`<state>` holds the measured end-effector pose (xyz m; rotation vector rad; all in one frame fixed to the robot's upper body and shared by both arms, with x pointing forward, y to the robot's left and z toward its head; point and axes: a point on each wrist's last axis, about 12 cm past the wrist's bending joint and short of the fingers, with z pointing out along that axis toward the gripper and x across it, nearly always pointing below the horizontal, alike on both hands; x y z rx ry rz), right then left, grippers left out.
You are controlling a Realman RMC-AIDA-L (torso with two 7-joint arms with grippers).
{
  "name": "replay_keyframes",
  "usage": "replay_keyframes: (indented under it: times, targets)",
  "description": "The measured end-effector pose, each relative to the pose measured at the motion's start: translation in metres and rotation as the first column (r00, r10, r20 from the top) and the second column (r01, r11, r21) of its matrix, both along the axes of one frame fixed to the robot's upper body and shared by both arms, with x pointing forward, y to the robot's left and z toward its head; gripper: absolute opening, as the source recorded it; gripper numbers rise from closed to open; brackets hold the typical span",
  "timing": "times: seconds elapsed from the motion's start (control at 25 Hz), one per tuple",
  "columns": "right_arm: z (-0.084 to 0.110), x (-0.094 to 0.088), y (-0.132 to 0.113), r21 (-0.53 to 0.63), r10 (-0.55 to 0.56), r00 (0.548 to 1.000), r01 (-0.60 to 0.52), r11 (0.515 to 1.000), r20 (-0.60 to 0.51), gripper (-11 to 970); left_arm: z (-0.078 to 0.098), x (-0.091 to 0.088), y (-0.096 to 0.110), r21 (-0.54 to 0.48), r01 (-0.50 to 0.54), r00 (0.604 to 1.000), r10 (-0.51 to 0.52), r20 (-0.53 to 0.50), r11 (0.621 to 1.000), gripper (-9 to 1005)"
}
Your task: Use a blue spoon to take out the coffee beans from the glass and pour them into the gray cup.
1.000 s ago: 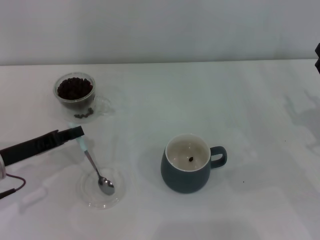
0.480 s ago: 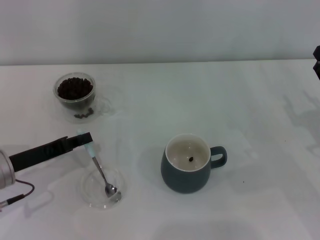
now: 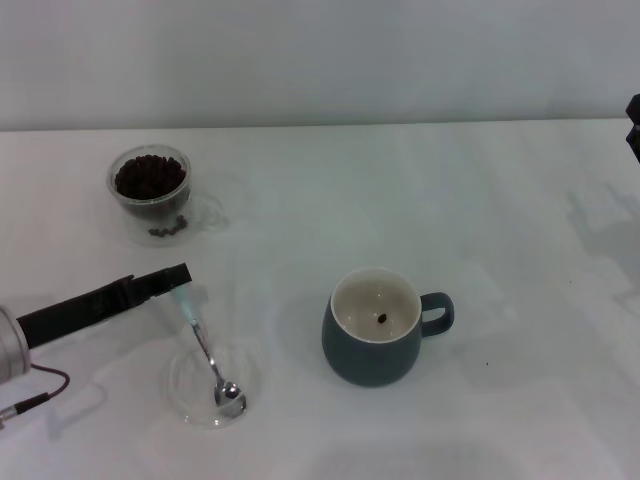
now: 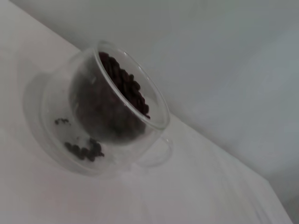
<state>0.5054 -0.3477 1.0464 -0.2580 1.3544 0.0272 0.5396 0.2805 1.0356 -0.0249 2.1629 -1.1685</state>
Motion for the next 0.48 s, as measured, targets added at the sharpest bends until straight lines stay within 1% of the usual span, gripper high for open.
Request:
replay_keyframes:
  times: [0.2, 0.32, 0.48]
  targets:
    - [0.000, 0.000, 0.000, 0.000, 0.001, 1.000, -0.001, 1.000, 0.001, 574, 0.001, 0.001, 0.004, -0.007, -0.026, 1.000, 0.026, 0.002, 1.000, 459]
    - [0.000, -0.001, 0.000, 0.000, 0.000, 1.000, 0.000, 1.000, 0.001, 574, 0.003, 0.003, 0.010, 0.005, -0.042, 0.999, 0.042, 0.011, 0.999, 570]
    - [-0.001, -0.001, 0.000, -0.001, -0.001, 1.000, 0.001, 1.000, -0.003, 574, 0.004, 0.003, 0.022, 0.029, -0.078, 0.996, 0.077, 0.044, 0.996, 621]
